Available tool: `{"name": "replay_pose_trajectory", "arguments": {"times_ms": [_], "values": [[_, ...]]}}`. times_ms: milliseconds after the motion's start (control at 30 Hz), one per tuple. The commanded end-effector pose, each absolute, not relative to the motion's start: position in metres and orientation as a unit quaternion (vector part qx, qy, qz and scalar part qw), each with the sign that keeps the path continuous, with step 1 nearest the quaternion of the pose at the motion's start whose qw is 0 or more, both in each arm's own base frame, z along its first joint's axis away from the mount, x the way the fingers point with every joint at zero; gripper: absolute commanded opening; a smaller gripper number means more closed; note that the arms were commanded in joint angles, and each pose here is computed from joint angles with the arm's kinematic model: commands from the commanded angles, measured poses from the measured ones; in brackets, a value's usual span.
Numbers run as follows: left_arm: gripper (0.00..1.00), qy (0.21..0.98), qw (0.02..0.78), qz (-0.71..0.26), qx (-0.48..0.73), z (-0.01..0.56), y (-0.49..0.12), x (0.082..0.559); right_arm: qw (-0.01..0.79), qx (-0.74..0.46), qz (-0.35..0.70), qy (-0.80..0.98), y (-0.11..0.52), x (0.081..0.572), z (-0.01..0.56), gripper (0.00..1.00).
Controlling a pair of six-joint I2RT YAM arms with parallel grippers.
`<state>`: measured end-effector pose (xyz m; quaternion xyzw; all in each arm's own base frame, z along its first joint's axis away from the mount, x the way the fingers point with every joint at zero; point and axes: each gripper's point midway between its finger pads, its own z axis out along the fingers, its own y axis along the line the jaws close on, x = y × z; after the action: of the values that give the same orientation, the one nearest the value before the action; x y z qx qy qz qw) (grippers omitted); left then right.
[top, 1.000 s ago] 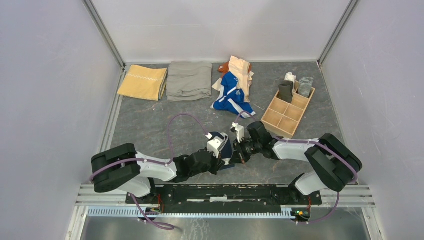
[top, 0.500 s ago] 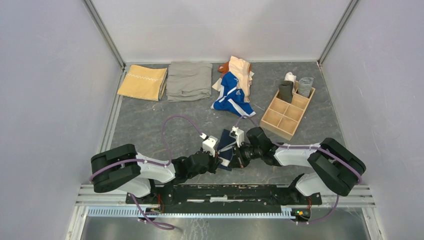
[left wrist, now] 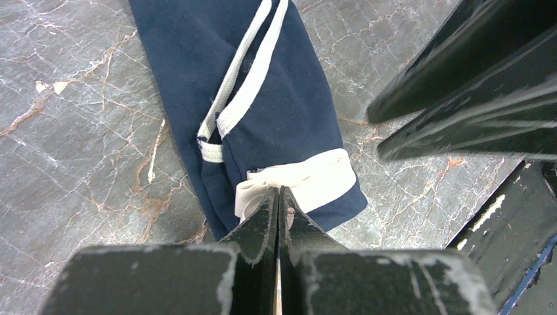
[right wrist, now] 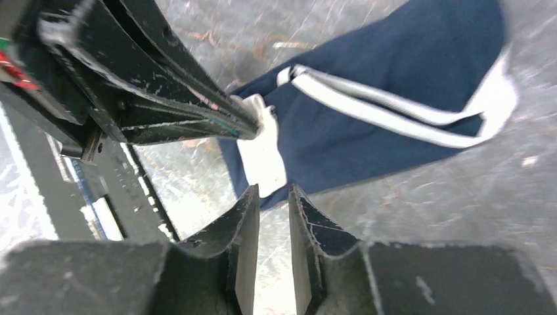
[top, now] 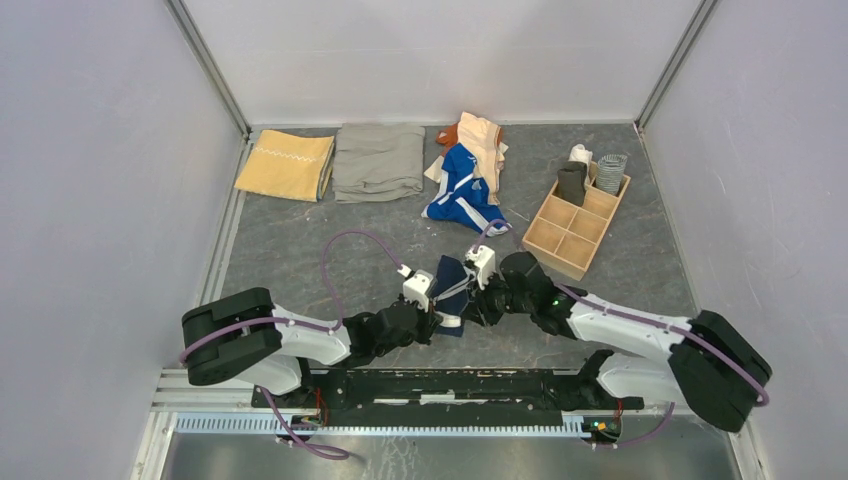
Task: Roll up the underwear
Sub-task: Roll the underwear to the center of the board.
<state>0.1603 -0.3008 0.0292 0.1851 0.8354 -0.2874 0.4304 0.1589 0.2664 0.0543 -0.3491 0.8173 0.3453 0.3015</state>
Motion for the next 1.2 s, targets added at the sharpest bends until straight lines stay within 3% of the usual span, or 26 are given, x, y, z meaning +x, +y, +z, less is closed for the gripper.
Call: {"name": "replay_pose_trajectory", "arguments": {"times_ms": [0,233,333,667,1167], "values": [[0.02,0.858,0.415,-0.254,0.167,0.012,-0.285,0.162,0.403,-0.394,0.294,0.772,0.26,0.184,0.084,0.31],[0.02,0.865,0.397,-0.258,0.169,0.005,-0.28,0.156,0.558,-0.497,0.227,0.624,0.265,0.179,0.118,0.5],[0.02,0.866,0.39,-0.261,0.171,0.002,-0.281,0.153,0.584,-0.57,0.187,0.547,0.27,0.165,0.122,0.53],[0.02,0.869,0.373,-0.269,0.18,-0.003,-0.285,0.149,0.5,-0.762,0.052,0.409,0.288,0.124,0.075,0.56],[0.02,0.87,0.36,-0.282,0.186,-0.009,-0.283,0.15,0.429,-0.823,-0.052,0.368,0.278,0.136,0.036,0.57]]}}
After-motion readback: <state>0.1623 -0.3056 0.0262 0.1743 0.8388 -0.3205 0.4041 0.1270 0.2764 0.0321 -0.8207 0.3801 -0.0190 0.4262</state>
